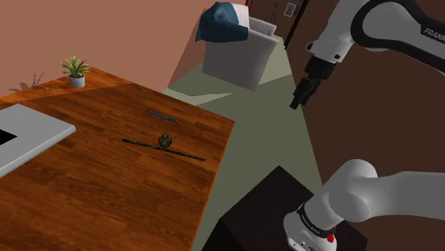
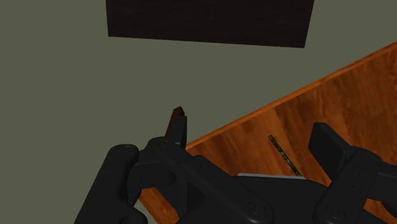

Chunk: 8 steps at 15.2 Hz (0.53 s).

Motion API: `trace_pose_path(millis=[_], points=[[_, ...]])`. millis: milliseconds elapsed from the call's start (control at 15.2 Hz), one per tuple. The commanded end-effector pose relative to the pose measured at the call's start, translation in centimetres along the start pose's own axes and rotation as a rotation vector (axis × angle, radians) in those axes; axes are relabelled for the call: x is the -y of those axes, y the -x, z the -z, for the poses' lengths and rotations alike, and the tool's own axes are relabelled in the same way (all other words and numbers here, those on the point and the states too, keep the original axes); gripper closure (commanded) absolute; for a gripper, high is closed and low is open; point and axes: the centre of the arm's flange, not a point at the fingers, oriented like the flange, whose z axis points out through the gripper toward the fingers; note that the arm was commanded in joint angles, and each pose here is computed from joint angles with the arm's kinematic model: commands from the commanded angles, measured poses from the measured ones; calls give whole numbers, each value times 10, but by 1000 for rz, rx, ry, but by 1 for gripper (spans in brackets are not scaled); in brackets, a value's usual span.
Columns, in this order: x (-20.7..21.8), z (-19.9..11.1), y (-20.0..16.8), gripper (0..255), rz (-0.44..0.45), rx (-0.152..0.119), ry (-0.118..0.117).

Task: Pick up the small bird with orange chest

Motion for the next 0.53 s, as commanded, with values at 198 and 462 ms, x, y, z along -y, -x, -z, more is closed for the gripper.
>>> trace_pose_path(millis=[198, 462], points=[[20, -22, -26, 0, -7, -1, 0], [47, -50, -62, 0, -16, -1, 0]])
